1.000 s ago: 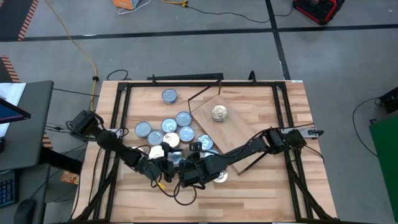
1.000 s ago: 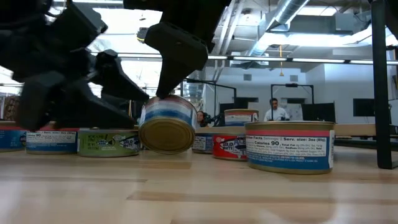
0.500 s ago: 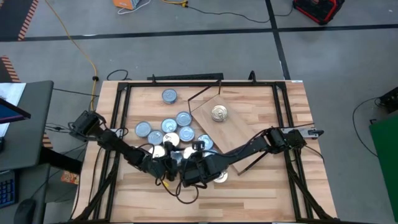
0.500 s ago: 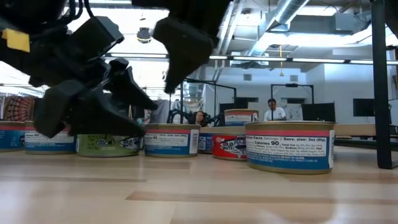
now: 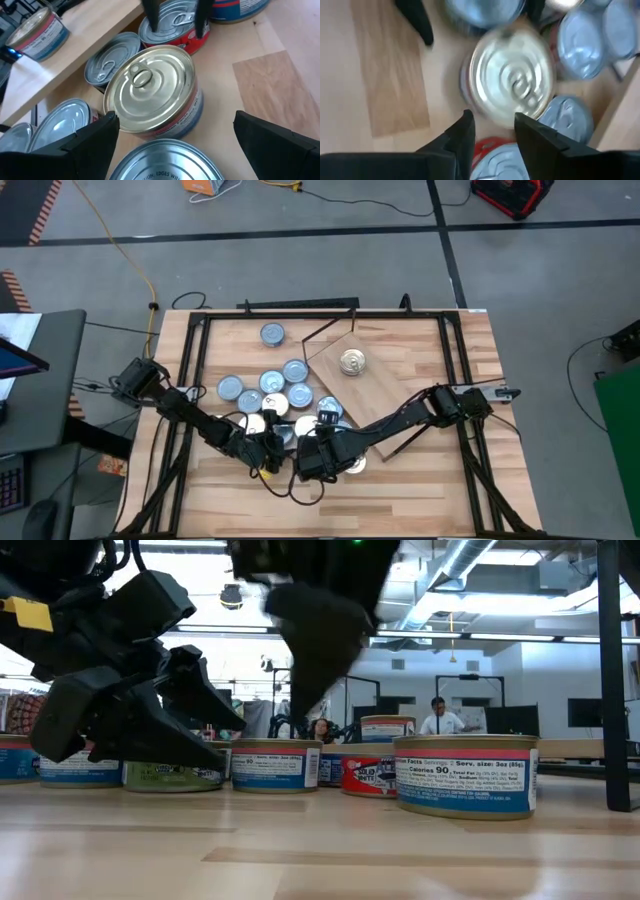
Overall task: Stack canned seafood by type on shelf
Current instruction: Stack the blue tuna can on top of the blue tuna can on the shelf
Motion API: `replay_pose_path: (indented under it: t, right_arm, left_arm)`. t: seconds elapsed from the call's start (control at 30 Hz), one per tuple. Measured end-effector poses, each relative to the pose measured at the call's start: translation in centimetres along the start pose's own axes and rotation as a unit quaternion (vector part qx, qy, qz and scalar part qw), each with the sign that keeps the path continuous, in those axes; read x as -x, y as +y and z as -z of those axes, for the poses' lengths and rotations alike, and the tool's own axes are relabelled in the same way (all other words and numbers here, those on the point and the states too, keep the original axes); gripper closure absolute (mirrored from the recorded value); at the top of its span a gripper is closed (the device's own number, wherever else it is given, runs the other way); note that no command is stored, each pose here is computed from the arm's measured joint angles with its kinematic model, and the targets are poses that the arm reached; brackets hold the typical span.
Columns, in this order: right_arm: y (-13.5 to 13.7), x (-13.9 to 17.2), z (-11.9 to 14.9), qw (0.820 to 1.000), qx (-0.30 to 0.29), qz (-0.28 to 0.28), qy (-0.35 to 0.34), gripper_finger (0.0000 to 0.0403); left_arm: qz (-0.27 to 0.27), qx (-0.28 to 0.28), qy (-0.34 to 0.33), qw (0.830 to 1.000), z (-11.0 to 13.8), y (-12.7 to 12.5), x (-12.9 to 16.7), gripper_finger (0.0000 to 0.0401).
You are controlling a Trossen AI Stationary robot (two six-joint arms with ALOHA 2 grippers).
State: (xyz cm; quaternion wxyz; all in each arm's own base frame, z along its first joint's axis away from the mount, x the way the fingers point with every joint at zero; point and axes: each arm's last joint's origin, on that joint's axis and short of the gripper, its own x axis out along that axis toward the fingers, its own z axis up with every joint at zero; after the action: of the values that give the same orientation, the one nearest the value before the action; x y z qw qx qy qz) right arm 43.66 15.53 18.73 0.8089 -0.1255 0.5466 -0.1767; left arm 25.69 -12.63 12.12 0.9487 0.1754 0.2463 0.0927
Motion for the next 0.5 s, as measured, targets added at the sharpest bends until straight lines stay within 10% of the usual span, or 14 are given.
replay_pose_path:
  t: [0.5]
  right_arm:
    - [2.3, -2.2, 1.9, 0.999, 0.042, 0.0, -0.029, 0.0267]
  left_arm:
    - [0.007, 0.01, -0.001, 1.0, 0.0, -0.1, 0.0, 0.0024]
